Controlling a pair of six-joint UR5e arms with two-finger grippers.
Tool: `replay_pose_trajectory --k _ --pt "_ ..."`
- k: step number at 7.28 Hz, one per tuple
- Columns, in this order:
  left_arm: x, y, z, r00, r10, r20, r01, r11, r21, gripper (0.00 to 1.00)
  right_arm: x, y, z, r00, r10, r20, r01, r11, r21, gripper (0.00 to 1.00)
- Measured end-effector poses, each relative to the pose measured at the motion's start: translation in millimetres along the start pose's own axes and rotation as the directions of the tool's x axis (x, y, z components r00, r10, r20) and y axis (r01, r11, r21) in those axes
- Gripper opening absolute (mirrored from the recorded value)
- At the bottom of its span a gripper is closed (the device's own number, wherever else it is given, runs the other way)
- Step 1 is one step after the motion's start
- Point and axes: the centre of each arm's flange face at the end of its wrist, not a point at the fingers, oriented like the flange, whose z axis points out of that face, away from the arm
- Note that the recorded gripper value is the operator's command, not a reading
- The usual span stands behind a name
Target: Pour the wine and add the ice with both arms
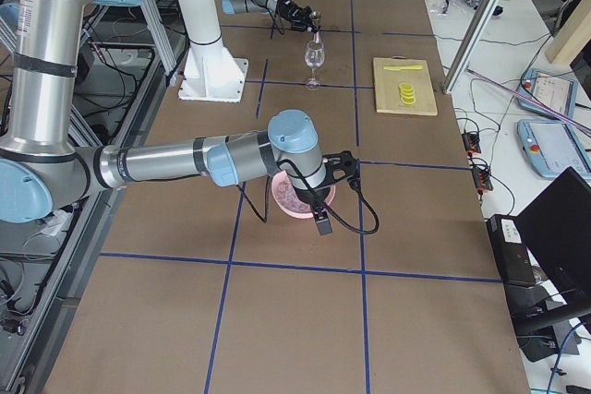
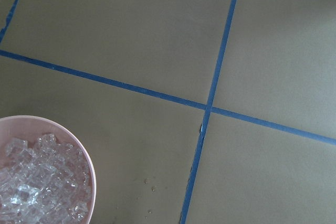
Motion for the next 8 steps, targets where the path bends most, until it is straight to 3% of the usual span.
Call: replay_pose_trajectory --k 3,6,8 --pt "15.0 -22.5 9.3 0.998 0.045 -0.037 -0.046 0.999 -0.004 0.0 1.6 1.8 0.2 1.0 0.021 -0.001 -0.021 1.0 -0.001 1.0" --pt "10.0 -22.2 23.3 0.989 0.148 0.001 -0.148 0.988 -0.046 0.0 1.5 2.4 0.1 0.999 0.041 -0.001 -0.041 0.999 -0.001 1.0" --pt "12.8 -17.4 30.3 0.96 0.277 0.046 -0.273 0.958 -0.091 0.0 1.9 2.9 0.2 0.999 0.043 -0.001 -0.043 0.999 -0.001 1.0"
